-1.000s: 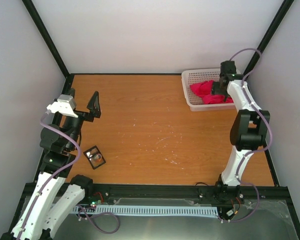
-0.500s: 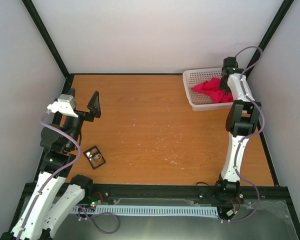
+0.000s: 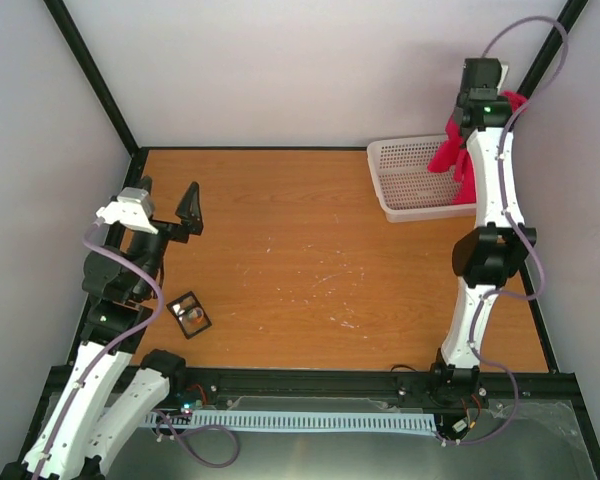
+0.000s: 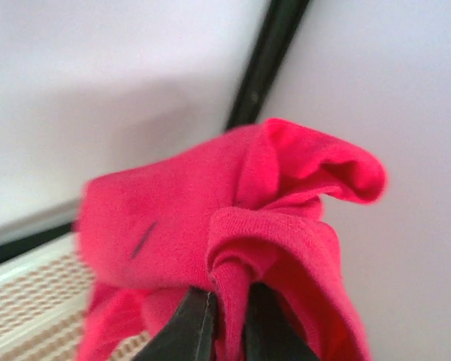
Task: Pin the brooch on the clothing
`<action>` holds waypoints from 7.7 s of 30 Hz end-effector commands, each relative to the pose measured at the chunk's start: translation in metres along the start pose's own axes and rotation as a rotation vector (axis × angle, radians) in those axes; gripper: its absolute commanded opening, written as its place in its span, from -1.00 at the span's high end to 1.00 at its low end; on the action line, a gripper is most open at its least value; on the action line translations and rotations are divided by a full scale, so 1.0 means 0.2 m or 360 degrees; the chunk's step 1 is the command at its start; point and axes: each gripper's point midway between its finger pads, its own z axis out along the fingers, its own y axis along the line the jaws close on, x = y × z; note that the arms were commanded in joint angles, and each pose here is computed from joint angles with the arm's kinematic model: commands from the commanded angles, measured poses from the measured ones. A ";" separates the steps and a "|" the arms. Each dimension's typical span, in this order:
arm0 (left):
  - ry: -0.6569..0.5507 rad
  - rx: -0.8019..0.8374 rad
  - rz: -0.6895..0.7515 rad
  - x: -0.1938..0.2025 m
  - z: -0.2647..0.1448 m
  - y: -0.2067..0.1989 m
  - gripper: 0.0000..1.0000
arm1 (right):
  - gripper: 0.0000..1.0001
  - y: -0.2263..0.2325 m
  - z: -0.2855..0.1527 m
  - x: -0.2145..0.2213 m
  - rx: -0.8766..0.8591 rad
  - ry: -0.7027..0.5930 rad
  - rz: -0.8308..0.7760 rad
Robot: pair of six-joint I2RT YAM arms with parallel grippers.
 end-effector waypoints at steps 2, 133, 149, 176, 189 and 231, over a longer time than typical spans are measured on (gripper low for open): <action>-0.0021 0.0013 -0.0007 -0.01 0.02 -0.01 -1.00 | 0.95 0.12 -0.84 -0.47 -0.0248 -0.0580 0.0021; 0.1166 -0.0220 -0.0049 0.71 0.30 -0.08 0.99 | 0.95 0.56 -1.53 2.10 -0.1879 0.1500 -0.0062; 0.0997 -0.0200 -0.0335 0.53 0.23 -0.11 0.99 | 0.95 0.36 -1.66 2.01 -0.1559 0.1114 -0.0327; 0.0047 -0.0168 0.0034 -0.87 0.43 -0.14 0.98 | 0.95 0.34 -1.79 0.59 -0.1713 0.0050 -0.0105; -0.0113 -0.0077 0.0211 -0.83 1.12 -0.19 0.98 | 0.95 0.34 -1.74 -0.10 -0.1747 -0.0212 -0.0069; 0.1781 -0.0758 -0.0157 1.46 0.21 0.63 0.99 | -0.75 0.75 -1.60 1.57 -0.1550 0.0371 -0.0687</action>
